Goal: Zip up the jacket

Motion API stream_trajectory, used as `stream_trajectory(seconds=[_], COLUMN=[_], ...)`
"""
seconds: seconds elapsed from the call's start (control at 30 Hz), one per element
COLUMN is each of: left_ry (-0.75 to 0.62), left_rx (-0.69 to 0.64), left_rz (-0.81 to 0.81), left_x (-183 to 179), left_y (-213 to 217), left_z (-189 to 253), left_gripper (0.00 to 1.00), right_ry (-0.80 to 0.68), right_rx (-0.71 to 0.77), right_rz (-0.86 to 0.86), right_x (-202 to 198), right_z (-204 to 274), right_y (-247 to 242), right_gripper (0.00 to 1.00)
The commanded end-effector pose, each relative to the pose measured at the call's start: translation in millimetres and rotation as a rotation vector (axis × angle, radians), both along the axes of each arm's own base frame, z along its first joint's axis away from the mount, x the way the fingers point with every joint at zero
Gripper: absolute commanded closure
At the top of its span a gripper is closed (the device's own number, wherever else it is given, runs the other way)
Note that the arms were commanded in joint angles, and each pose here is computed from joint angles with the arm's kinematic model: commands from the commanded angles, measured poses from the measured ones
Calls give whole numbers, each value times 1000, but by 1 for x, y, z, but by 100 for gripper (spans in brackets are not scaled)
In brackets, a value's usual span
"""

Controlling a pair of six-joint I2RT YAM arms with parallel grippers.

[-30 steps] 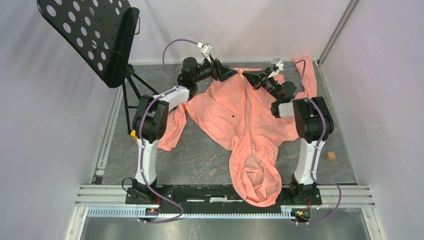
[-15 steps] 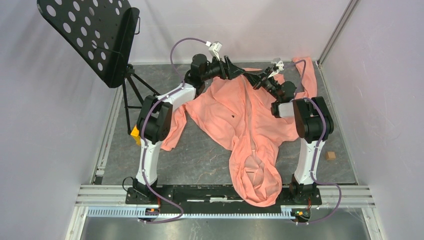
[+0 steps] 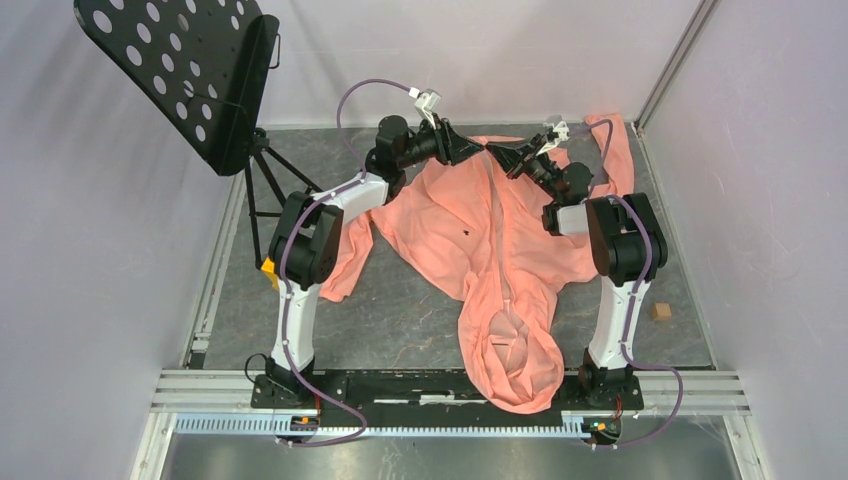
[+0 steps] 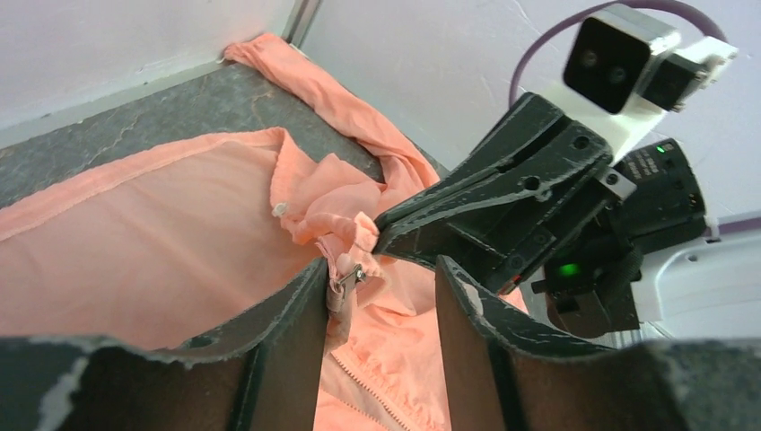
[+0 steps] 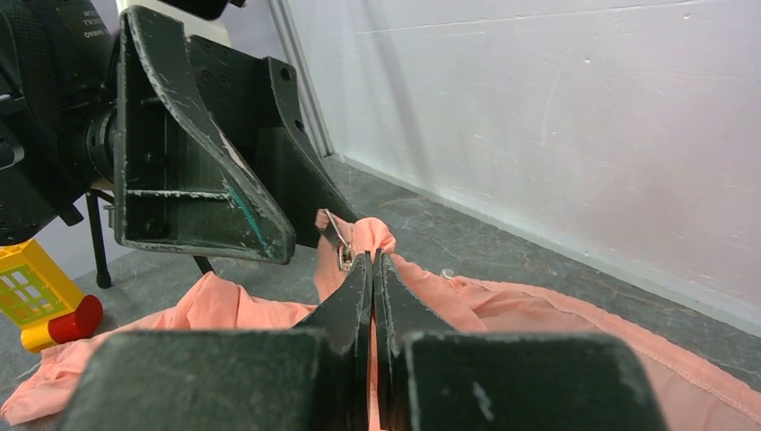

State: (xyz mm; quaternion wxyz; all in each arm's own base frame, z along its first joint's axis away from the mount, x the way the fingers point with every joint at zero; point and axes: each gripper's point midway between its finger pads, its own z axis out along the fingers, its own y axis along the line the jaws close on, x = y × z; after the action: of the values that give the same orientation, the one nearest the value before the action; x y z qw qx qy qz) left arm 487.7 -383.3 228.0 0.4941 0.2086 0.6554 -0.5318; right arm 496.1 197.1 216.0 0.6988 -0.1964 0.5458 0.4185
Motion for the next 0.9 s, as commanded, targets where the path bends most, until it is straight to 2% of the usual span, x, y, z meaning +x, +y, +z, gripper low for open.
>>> stream_trajectory(seconds=[0.0,0.1,0.17,0.23,0.57,0.63,0.7,0.73,0.87], left_ry=[-152,-147,-136,-123,-90,-77,-65,-61,-44], left_rx=[-77,-76,-77,-87,-75,-61,-66,-77,-119], left_rz=[-70,-58,-36,-21,-27,-21,-4,-4,-29], left_x=[-13,-10,-7,-3,4,8,13,14,14], left_y=[-3,-1,2,7,9,11,15,16,14], left_z=[53,51,50,51,41,36,33,36,47], left_gripper=[50,48,37,35,55,49,36,33,32], right_ry=[-160,-161,-160,-160,-164,-163,-162,-162,-164], right_rx=[32,40,40,40,45,45,45,47,47], right_rz=[3,8,9,10,12,13,15,16,19], right_x=[-7,-7,-7,-7,-8,-8,-8,-8,-8], right_z=[33,34,34,34,36,35,34,35,35], right_y=[-2,-1,-2,-1,-1,-1,-1,-1,0], right_gripper=[100,100,100,100,100,100,100,100,100])
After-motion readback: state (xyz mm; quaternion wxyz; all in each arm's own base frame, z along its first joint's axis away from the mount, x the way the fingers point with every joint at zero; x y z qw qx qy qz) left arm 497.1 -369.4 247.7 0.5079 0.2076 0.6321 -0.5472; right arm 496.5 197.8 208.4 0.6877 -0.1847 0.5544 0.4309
